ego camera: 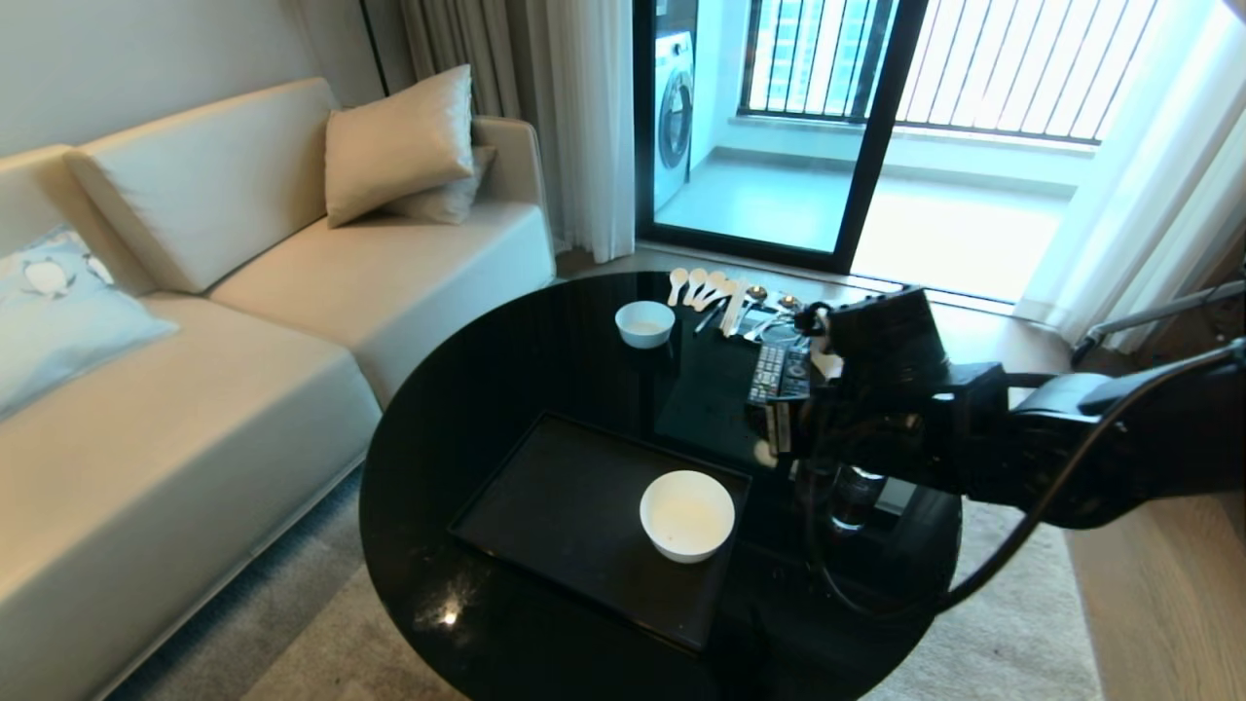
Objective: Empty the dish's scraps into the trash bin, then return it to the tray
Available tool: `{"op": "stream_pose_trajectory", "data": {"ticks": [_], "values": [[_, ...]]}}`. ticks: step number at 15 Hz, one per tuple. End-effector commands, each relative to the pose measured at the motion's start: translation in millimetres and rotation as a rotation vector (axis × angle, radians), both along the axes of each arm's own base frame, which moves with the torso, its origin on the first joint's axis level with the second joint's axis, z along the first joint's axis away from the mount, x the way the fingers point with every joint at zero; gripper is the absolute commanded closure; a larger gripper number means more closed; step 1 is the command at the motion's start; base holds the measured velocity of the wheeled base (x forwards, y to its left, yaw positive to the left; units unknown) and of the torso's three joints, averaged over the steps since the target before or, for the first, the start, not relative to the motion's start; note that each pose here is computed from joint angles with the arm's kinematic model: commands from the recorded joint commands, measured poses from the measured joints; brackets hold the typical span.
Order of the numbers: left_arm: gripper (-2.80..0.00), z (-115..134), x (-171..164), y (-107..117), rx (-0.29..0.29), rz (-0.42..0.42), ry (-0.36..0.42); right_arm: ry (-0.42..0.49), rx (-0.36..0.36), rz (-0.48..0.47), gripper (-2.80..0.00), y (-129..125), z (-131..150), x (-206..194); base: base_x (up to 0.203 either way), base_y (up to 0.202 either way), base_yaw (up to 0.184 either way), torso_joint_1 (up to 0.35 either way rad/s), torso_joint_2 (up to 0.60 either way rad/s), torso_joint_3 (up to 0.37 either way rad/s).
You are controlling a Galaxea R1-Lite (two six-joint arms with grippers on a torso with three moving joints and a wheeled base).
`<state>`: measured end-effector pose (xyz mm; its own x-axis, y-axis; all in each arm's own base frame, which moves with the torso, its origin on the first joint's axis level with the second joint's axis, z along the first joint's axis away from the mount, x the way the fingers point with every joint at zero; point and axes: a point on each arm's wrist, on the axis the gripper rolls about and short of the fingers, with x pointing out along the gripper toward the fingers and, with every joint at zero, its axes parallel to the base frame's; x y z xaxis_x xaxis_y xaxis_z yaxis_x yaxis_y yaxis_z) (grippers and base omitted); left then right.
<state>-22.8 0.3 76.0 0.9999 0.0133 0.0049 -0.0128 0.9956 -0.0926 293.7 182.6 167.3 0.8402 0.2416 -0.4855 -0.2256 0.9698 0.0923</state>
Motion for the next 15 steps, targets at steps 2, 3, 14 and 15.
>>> {"op": "stream_pose_trajectory", "data": {"ticks": [2, 3, 14, 15], "values": [[0.0, 0.1, 0.0, 0.0, -0.001, 0.0, -0.001, -0.085, 0.031, -0.031, 0.0, -32.1, 33.8, -27.9, 0.0, 0.0, 0.0, 0.0, 0.0, 0.0], [0.0, 0.1, 0.0, 0.0, -0.001, 0.0, -0.001, -0.103, 0.03, -0.045, 0.0, -41.9, 38.5, -33.3, 0.0, 0.0, 0.0, 0.0, 0.0, 0.0], [0.0, 0.1, 0.0, 0.0, -0.001, 0.0, -0.001, -0.319, -0.066, -0.335, 0.0, -157.6, 21.9, -106.8, 0.0, 0.0, 0.0, 0.0, 0.0, 0.0], [0.0, 0.1, 0.0, 0.0, -0.001, 0.0, -0.001, -0.325, -0.071, -0.348, 0.0, -161.8, 20.1, -116.6, 0.0, 0.0, 0.0, 0.0, 0.0, 0.0]]}}
